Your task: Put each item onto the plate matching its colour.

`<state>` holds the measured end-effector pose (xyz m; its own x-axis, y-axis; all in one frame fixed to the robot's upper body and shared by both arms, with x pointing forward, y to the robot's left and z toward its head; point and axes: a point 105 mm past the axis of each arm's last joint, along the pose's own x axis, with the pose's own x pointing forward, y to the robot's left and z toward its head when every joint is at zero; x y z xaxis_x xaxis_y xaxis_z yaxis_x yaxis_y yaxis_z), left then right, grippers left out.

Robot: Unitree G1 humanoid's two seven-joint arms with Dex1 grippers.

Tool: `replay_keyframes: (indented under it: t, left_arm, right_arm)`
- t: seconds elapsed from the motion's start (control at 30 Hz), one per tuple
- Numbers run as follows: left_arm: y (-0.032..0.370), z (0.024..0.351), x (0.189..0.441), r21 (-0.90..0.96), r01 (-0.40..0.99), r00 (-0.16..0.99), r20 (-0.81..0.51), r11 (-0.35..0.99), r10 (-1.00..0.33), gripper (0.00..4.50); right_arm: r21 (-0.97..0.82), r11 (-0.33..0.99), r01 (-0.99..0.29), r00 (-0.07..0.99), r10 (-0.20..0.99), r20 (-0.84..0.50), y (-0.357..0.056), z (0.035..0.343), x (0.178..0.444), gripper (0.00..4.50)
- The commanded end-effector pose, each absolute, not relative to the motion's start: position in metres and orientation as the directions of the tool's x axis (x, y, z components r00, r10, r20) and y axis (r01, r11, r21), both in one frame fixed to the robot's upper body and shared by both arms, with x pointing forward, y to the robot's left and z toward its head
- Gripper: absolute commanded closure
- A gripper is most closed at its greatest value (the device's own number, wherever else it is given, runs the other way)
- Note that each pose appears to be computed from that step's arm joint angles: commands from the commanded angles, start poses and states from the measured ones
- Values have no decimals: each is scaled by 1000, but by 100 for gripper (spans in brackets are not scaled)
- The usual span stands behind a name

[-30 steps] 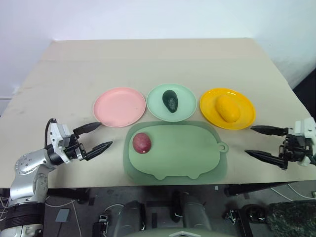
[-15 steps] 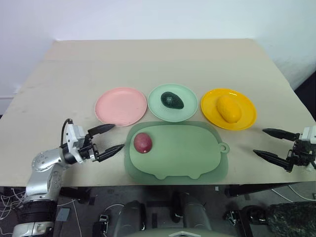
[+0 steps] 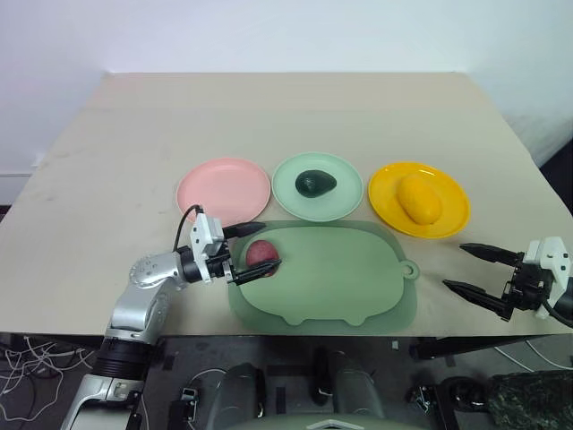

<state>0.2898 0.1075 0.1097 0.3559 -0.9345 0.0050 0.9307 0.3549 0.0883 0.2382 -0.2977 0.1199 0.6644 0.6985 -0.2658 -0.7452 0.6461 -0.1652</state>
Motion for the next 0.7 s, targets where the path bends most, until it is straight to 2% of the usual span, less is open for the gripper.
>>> replay_keyframes:
  t: [0.03,0.2,0.3,0.37,0.4,0.53,0.7]
  left_arm:
    - [103,117,287,126,932,344,-7,341,-939,0]
    - [100,112,285,114,931,351,-20,346,-936,0]
    - [100,110,287,109,923,374,-30,369,-927,64]
    - [98,108,285,105,929,360,-42,354,-932,127]
    - [98,107,284,103,931,356,-44,350,-934,134]
    - [96,107,283,98,937,341,-49,336,-939,138]
    - [99,136,298,119,906,400,75,407,-913,138]
  right_arm:
    - [-189,652,-734,679,697,-232,-296,130,238,6]
    - [-183,661,-727,686,690,-232,-296,128,238,6]
    - [-180,664,-725,688,688,-232,-296,128,238,0]
    - [-182,667,-723,691,686,-228,-296,129,240,0]
    - [-182,668,-721,692,685,-228,-296,129,240,0]
    - [-180,670,-720,693,684,-227,-296,129,241,0]
    - [-177,673,-718,695,682,-227,-296,129,243,0]
